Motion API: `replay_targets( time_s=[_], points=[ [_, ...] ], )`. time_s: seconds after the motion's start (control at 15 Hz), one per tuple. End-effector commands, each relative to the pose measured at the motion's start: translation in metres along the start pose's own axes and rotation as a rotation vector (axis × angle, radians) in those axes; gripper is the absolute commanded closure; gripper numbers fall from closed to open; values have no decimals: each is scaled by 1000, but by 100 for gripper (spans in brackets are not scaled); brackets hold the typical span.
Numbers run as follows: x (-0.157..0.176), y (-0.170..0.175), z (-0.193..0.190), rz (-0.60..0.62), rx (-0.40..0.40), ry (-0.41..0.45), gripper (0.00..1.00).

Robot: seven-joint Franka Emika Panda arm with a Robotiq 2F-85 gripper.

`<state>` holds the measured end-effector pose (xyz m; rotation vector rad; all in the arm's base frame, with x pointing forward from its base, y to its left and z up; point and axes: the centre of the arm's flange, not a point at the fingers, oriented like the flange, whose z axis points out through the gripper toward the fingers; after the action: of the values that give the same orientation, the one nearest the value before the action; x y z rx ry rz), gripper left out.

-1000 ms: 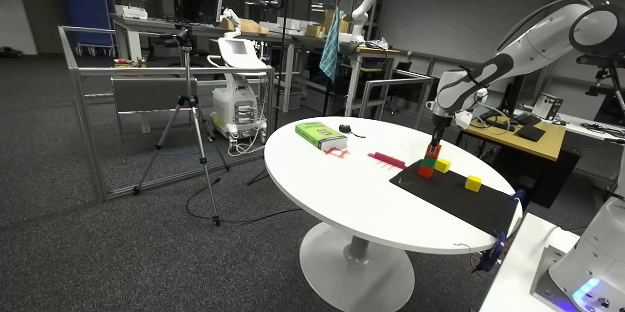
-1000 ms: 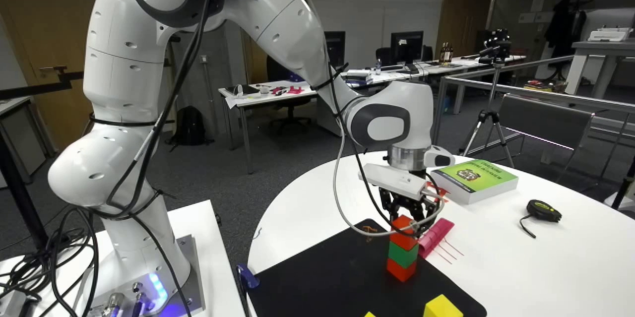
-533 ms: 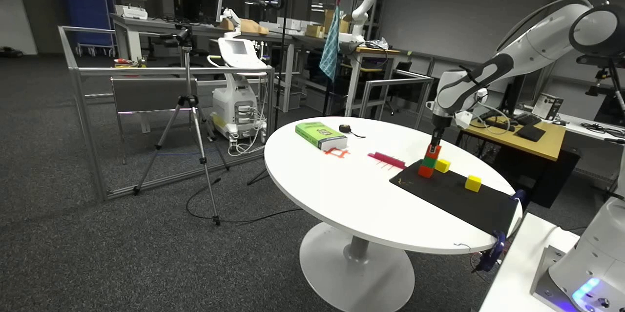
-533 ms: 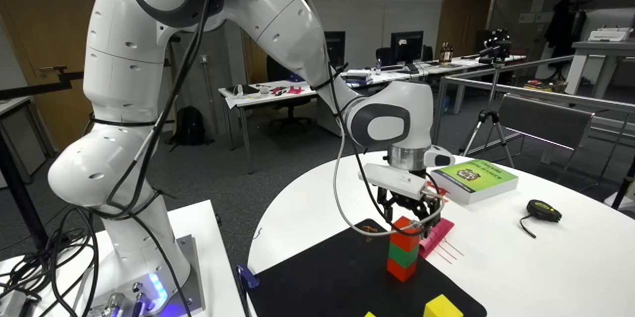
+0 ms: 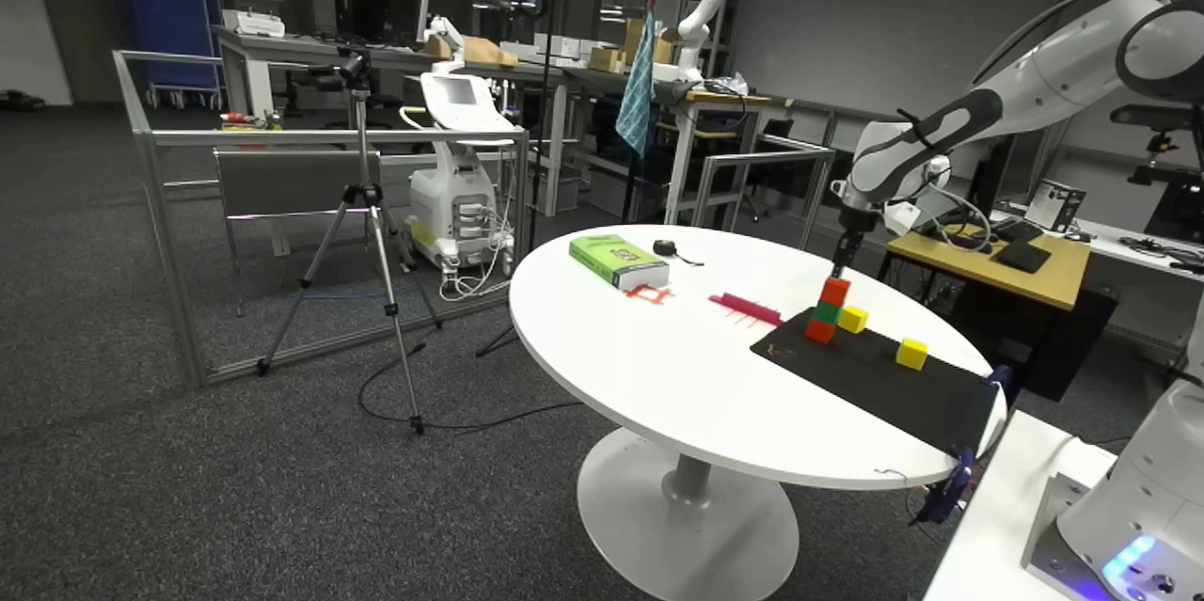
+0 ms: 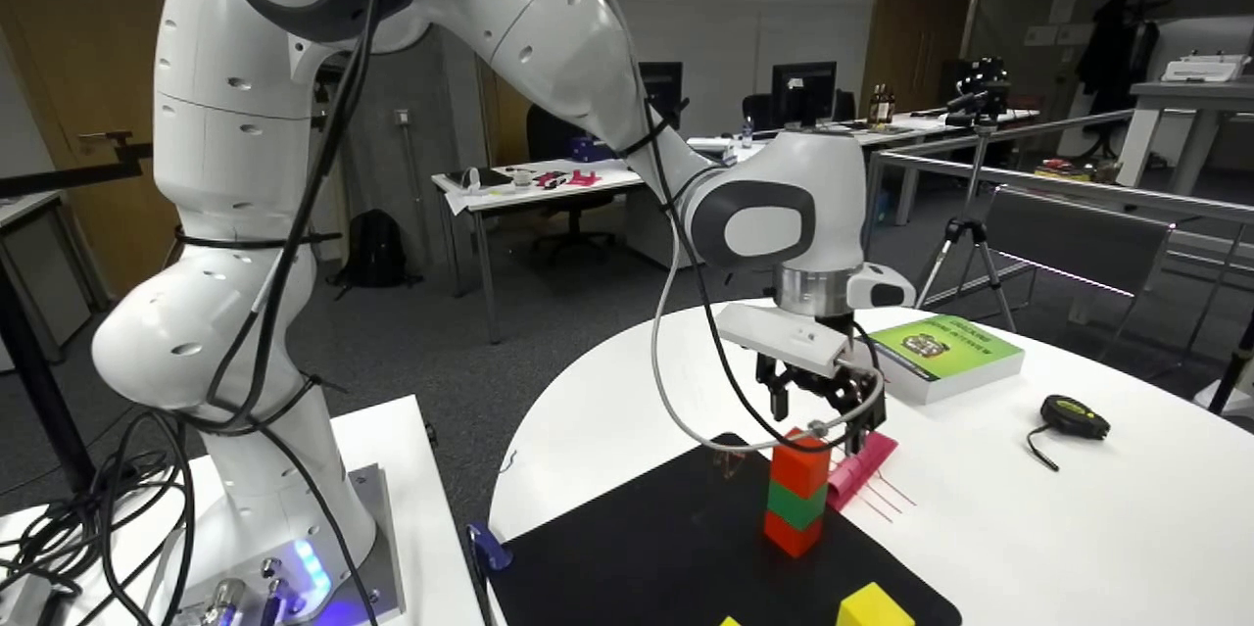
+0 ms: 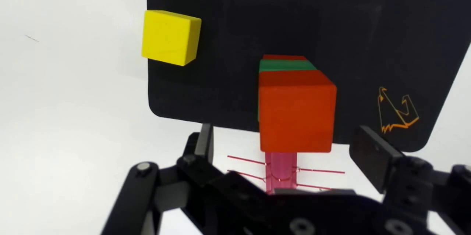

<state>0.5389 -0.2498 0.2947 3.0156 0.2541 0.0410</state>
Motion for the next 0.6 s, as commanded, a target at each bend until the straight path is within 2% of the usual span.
replay_targets(
  time_s=[0.0,0.27,0.4,0.53],
  points=[
    [-41,26,-49,49,66,43,0],
    [-77,58,-66,62,91,72,0],
    [-87,79,-60,29,75,86,0],
    [-89,97,-49,77,80,76,0]
  ],
)
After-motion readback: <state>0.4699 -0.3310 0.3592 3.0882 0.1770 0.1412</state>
